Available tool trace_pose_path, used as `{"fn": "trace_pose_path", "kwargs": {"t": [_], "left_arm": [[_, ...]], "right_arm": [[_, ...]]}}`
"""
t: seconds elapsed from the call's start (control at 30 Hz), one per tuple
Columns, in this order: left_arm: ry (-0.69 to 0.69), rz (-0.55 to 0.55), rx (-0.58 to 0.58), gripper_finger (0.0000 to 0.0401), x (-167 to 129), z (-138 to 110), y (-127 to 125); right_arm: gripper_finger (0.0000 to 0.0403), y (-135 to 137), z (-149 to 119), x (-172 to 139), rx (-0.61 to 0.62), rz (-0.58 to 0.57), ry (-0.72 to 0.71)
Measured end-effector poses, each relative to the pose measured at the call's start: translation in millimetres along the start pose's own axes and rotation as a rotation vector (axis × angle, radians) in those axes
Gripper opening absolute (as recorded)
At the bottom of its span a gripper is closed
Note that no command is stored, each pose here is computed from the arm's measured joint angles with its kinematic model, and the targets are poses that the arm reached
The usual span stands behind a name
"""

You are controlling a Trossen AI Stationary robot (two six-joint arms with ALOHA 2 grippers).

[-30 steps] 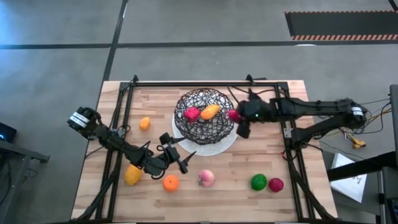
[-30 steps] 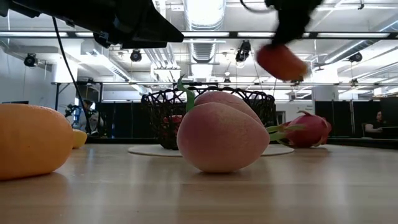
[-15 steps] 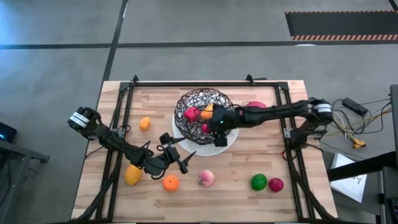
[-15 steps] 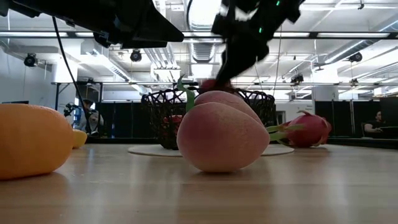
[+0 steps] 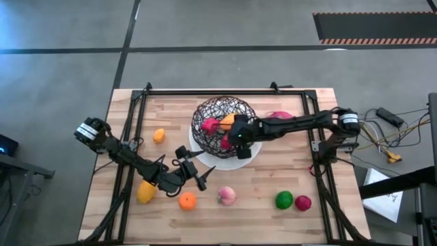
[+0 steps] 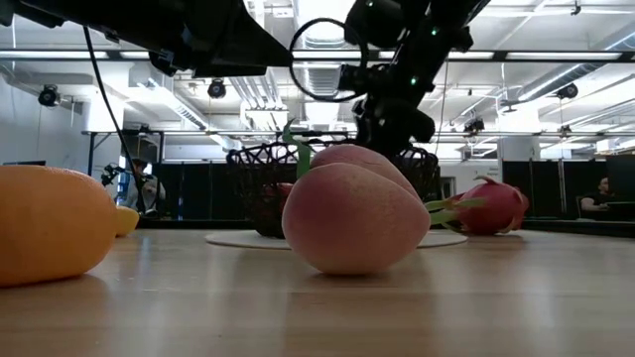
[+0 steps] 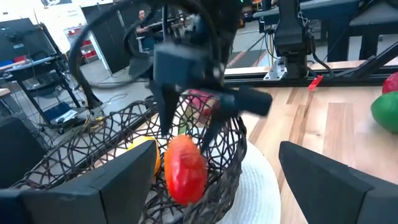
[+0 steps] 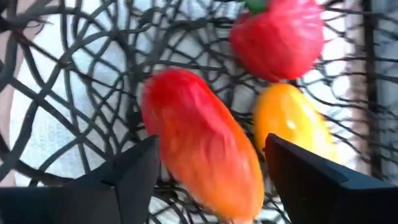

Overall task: Build produce basket
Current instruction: Put the red mango into the wire basket, then put the dragon fruit into the wire basket

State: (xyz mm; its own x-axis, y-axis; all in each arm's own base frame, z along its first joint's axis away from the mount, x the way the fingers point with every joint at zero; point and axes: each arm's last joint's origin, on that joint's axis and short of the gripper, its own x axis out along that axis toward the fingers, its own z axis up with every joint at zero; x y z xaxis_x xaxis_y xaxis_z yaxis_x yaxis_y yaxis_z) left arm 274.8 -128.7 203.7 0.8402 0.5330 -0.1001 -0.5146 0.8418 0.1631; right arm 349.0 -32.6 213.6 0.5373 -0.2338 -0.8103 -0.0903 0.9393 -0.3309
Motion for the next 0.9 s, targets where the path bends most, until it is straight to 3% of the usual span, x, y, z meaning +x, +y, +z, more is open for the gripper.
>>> {"fn": "trace_pose_path", "kwargs": {"t": [0.3,0.47,0.63,0.8,0.9], "left_arm": [[0.0,0.0,-0.022,0.0322,0.0,0.0,0.0],[0.0,0.0,-0.023,0.0322,0.0,0.0,0.0],[0.0,0.0,-0.022,0.0322,0.0,0.0,0.0],[0.0,0.0,-0.022,0.0322,0.0,0.0,0.0],[0.0,0.0,-0.022,0.0322,0.0,-0.1,0.0]], "right_arm": [[0.0279,-23.1,-1.6,-98.2,0.052,-0.098,-0.192],[0.0261,-42.7,-34.1,-136.5,0.109,-0.188,-0.108],[0.0245,-58.0,-79.0,-128.6,0.164,-0.193,0.063],[0.0235,-65.7,-115.6,-94.0,0.206,-0.048,0.154],[0.0235,-68.6,-128.3,-71.6,0.206,-0.026,0.219]]}}
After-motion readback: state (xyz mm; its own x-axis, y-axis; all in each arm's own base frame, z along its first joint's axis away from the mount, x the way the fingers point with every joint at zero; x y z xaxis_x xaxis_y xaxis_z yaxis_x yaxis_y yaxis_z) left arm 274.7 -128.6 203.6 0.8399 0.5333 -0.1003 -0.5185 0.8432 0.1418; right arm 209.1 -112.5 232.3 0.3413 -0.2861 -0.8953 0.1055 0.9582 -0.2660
